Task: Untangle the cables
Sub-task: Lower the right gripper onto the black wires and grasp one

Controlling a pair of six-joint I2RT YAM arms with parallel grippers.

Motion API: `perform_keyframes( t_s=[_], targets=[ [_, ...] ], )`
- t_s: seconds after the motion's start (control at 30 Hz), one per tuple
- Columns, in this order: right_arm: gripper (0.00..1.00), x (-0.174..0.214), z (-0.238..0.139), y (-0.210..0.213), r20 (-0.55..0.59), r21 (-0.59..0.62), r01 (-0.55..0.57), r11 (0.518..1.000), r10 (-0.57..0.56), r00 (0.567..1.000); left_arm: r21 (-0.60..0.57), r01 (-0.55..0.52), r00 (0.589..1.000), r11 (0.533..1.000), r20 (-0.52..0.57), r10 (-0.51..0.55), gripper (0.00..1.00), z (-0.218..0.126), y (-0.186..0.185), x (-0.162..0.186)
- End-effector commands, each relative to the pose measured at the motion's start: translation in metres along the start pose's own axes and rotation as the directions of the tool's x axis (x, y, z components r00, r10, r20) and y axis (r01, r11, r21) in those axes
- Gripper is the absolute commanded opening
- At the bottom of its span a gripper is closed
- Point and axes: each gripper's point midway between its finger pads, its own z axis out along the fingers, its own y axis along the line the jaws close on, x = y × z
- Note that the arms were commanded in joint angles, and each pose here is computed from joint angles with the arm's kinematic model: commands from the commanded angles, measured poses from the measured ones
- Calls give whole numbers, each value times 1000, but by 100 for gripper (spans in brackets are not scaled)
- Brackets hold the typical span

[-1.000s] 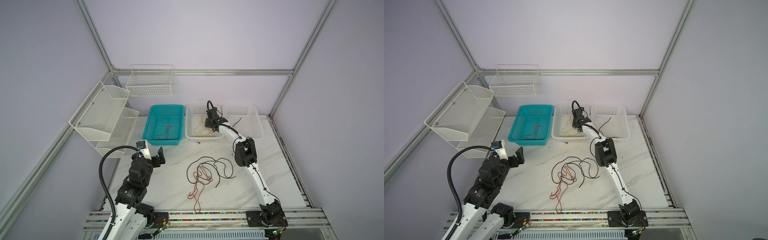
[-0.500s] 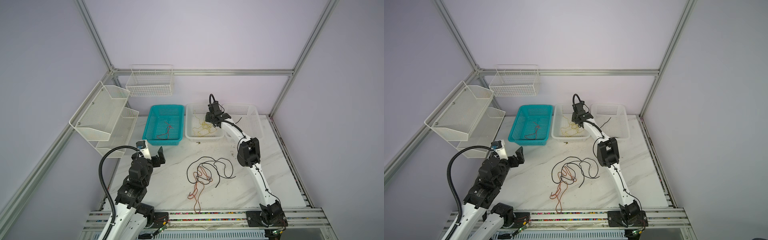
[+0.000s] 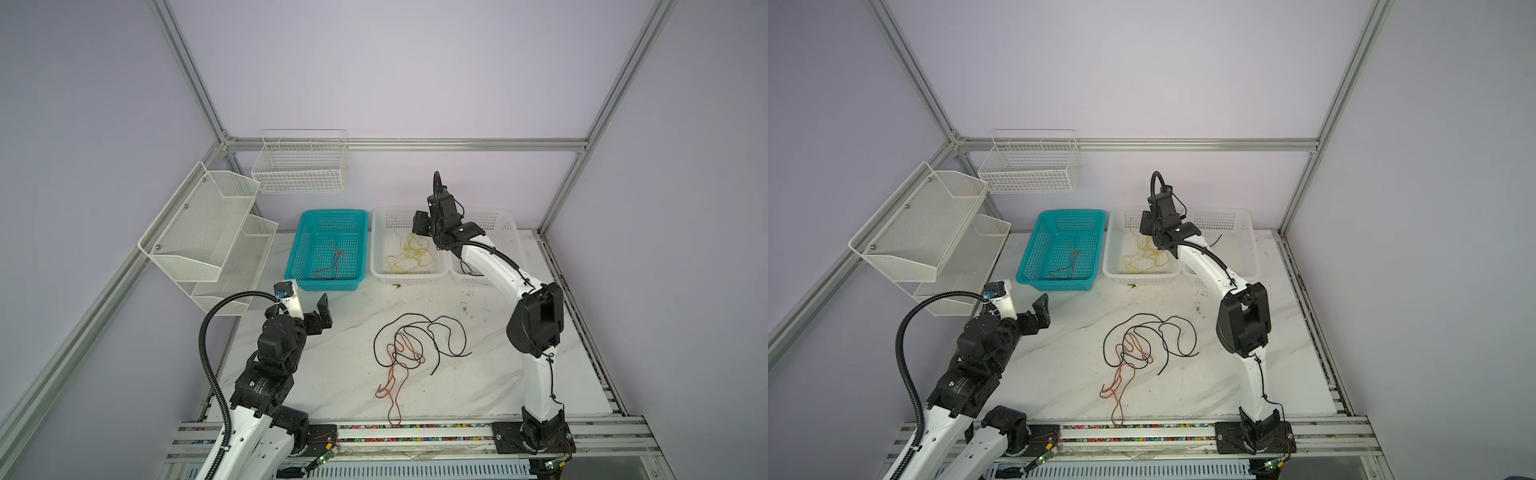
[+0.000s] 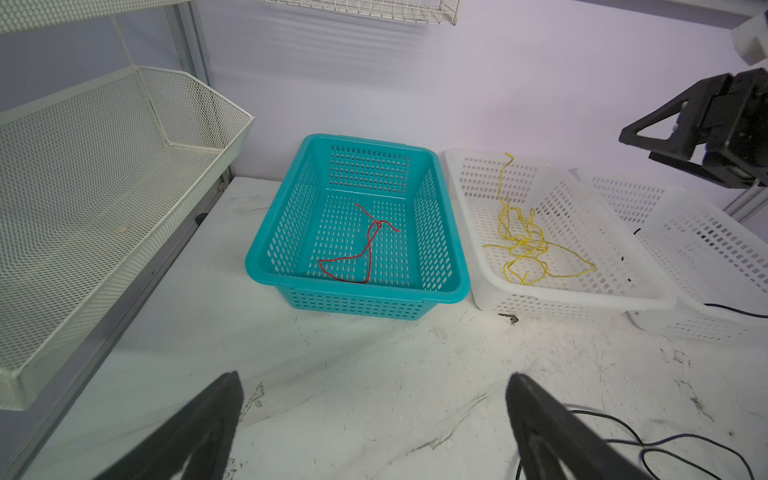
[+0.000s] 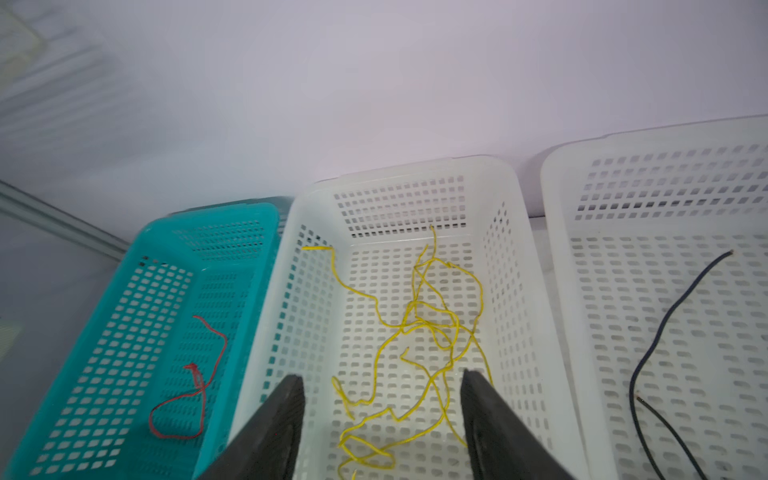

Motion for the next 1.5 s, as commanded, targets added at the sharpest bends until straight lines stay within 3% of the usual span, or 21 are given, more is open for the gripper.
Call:
perform_keyframes(
  t_s=[0.0,0.23,0.57,0.83,1.3,1.47],
  targets=[
    [64,0,-40,21,61,-80,5,997,0,998,76,4,1000,997,-7,-4,100,3,-13,9],
    [64,70,-103,-16,-20,-72,8,997,-10,1000,111,3,1000,994,-20,0,100,1,-20,9],
    [65,168,-156,-97,-158,89,-8,996,22,987,161,6,999,987,-40,0,100,-1,-30,10],
    [62,244,-144,-136,-320,219,-11,976,82,944,186,0,999,983,-47,9,100,-1,-35,12],
    [60,274,-105,-164,-361,352,93,931,44,932,185,-14,997,983,-71,28,100,4,-36,18],
    [58,276,-100,-164,-359,347,91,934,43,932,183,-16,997,983,-70,29,100,4,-35,18]
  ],
)
